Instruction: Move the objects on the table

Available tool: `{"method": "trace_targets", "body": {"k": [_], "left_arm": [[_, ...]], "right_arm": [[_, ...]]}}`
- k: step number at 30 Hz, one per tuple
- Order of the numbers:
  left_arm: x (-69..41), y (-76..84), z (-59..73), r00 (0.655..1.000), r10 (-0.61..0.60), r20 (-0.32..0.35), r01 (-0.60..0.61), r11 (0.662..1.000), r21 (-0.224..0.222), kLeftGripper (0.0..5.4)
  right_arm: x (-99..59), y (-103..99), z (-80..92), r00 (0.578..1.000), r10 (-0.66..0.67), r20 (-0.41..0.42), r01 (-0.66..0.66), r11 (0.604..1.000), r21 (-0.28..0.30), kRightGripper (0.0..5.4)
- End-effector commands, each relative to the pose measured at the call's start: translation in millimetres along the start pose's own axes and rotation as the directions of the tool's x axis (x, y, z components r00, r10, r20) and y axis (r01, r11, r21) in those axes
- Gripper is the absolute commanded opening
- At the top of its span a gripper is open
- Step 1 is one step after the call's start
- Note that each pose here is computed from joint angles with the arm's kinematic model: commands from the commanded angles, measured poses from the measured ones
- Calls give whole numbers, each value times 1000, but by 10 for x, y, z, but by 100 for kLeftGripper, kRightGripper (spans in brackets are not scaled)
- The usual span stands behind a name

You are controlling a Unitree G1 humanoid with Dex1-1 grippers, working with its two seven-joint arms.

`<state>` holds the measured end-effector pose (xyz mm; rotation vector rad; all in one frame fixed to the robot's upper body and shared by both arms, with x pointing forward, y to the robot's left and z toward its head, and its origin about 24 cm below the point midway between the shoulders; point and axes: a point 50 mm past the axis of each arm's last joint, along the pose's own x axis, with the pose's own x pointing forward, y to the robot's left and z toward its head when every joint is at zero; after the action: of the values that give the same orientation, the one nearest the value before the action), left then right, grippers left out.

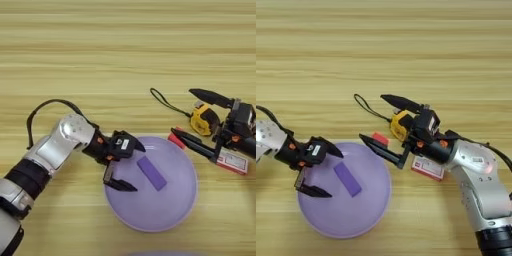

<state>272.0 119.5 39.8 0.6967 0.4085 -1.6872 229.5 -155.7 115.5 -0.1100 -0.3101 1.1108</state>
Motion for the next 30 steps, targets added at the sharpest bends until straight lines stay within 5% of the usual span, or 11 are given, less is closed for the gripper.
{"method": "trace_targets", "body": {"k": [1, 30], "left_arm": [[-25, -23, -253, 987, 9, -160, -15, 999, -35, 540], [-168, 111, -391, 949, 75, -307, -57, 996, 67, 540]], "right_arm": [[9, -5, 27, 1000, 12, 2, -12, 1000, -19, 538], [-20, -31, 22, 1000, 14, 12, -14, 1000, -20, 538]]}}
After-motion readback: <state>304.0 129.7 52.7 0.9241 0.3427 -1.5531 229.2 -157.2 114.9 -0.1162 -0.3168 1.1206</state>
